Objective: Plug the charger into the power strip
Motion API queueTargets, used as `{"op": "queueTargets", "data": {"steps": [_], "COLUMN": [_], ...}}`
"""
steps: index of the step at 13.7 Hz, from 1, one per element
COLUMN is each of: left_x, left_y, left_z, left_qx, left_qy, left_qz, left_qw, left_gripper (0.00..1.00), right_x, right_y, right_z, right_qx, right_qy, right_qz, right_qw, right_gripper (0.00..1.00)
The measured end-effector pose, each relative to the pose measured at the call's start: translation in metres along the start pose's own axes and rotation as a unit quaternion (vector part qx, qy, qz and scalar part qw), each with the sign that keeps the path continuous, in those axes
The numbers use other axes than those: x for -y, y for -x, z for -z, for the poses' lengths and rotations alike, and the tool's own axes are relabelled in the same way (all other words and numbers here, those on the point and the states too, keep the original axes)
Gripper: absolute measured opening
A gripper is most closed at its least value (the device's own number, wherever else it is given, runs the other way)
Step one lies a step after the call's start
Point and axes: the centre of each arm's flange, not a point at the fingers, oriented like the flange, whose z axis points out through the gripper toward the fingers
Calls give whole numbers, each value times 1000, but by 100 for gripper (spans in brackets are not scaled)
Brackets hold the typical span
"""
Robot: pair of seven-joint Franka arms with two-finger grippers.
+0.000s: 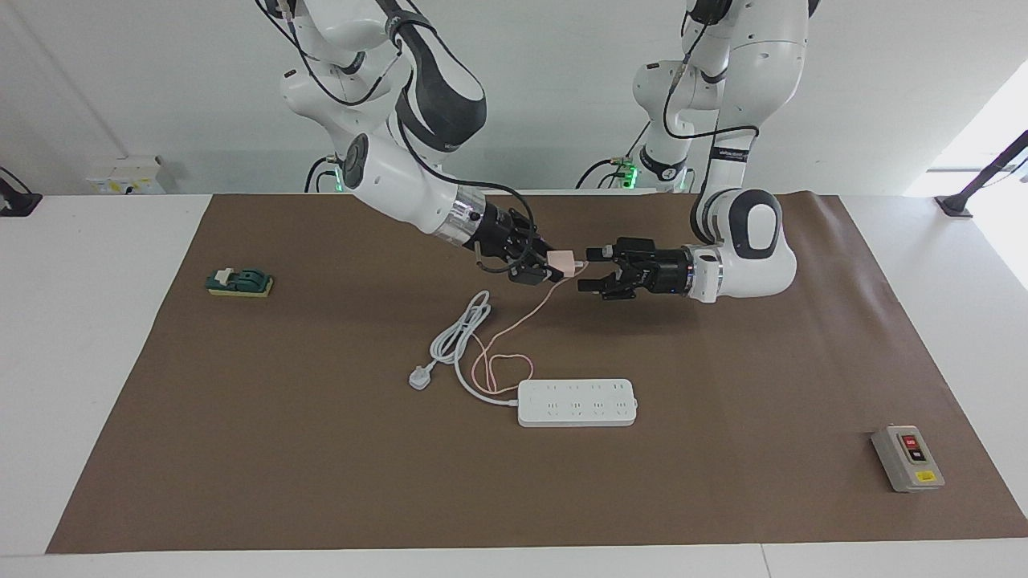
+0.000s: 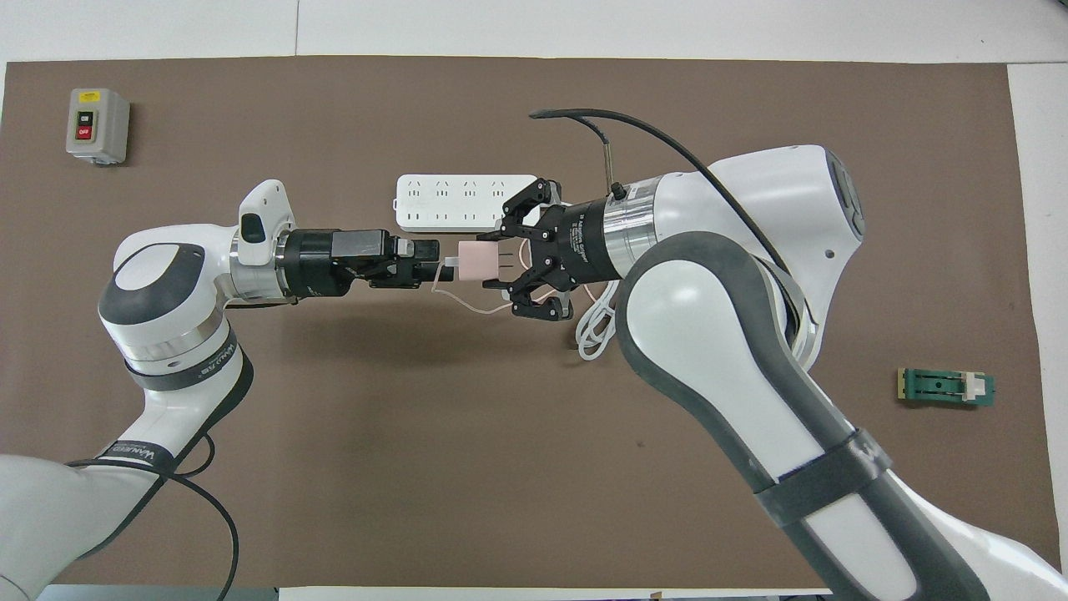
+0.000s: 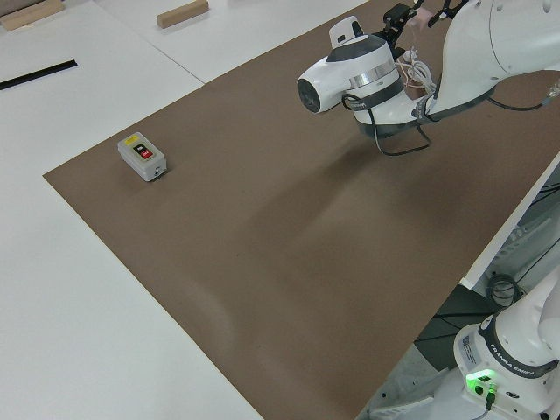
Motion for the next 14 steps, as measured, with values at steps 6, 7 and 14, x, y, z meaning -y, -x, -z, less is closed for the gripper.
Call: {"op": "queueTargets", "data": {"steps": [6,7,14], "left_x": [-4,-6,-19], "left_y": [-1,0,5], "left_z": [-5,-7,-26], "left_qx": [-11,-10,-9], "left_qy": [-5,-6,-19], "left_qz": [-4,-6,-20], "left_qw": [1000,1000,1000], "left_gripper": [100,100,100], "right_x": [0,0,1], "right_y": [0,0,0], "right_z": [0,0,1], "right_qx": [0,0,0], "right_qy": [0,0,-1], "right_qz": [0,0,0], "right_qw": [1000,1000,1000], "right_gripper": [50,50,50]}}
